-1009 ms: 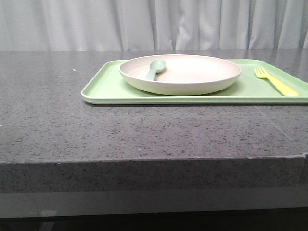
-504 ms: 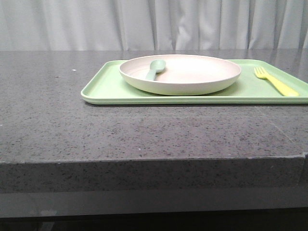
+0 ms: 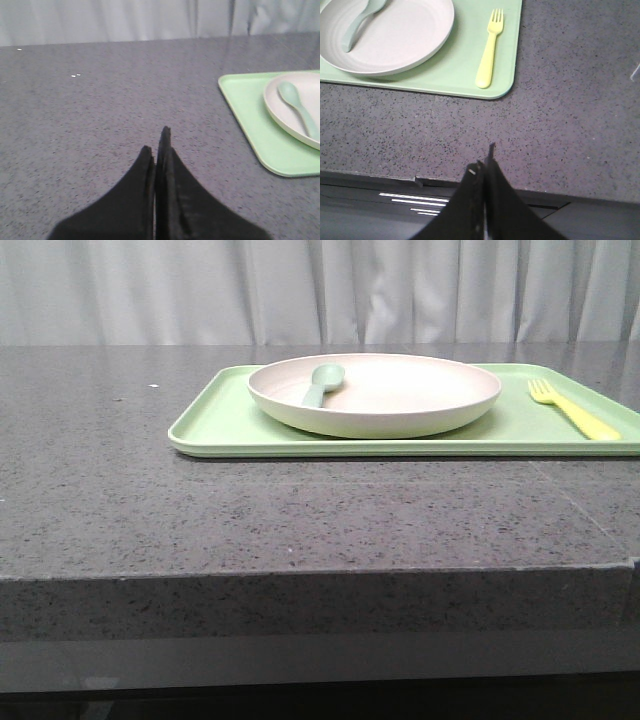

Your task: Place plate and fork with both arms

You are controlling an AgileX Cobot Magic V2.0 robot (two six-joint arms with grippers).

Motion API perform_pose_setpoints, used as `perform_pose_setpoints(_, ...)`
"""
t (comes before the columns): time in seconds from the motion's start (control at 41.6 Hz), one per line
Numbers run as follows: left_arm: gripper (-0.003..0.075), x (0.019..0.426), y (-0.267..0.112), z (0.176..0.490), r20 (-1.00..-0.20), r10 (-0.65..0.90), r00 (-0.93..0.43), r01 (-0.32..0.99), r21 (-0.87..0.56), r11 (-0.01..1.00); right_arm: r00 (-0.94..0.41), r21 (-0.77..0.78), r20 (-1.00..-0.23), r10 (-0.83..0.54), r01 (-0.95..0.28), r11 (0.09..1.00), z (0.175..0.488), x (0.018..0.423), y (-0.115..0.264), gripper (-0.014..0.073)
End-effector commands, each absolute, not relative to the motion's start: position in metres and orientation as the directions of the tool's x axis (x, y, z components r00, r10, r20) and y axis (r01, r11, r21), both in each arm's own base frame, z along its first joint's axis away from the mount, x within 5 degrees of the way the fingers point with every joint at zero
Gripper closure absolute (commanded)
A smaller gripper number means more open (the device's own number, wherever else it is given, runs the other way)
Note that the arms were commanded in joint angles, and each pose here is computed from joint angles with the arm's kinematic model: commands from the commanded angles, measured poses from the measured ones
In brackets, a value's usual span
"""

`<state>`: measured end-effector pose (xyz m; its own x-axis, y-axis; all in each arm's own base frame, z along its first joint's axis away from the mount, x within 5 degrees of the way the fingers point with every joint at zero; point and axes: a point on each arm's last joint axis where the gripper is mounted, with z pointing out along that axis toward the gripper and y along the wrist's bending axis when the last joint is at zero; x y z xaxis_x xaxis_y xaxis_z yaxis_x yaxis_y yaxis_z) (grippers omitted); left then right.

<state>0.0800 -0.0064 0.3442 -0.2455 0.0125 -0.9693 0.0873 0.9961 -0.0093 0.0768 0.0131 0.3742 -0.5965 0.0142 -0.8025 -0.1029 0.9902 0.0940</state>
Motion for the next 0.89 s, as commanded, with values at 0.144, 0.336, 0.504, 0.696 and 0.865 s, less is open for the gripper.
perform_pose_setpoints(0.144, 0.0739, 0.044, 0.003, 0.303, -0.995, -0.056, 0.083, -0.038, -0.059, 0.998, -0.528, 0.076, -0.849, 0.008, -0.107, 0.991, 0.386, 0.078, 0.012, 0.0663)
perform_pose_setpoints(0.336, 0.0739, 0.036, 0.003, 0.267, -0.987, -0.093, 0.127, -0.034, -0.098, 0.995, -0.528, 0.076, -0.849, 0.008, -0.107, 0.991, 0.386, 0.078, 0.012, 0.0663)
perform_pose_setpoints(0.504, 0.0739, 0.046, -0.001, 0.241, -0.995, -0.056, 0.082, -0.001, -0.056, 0.998, -0.529, 0.076, -0.848, 0.008, -0.107, 0.991, 0.386, 0.078, 0.012, 0.0663)
perform_pose_setpoints(0.696, 0.0739, 0.052, 0.001, 0.222, -0.995, -0.042, 0.095, -0.019, -0.044, 0.999, -0.529, 0.076, -0.848, 0.008, -0.107, 0.991, 0.386, 0.078, 0.012, 0.0663)
perform_pose_setpoints(0.865, 0.0739, 0.054, 0.001, 0.214, -0.990, -0.062, 0.128, -0.015, -0.064, 0.998, -0.529, 0.076, -0.848, 0.008, -0.107, 0.991, 0.386, 0.078, 0.012, 0.0663)
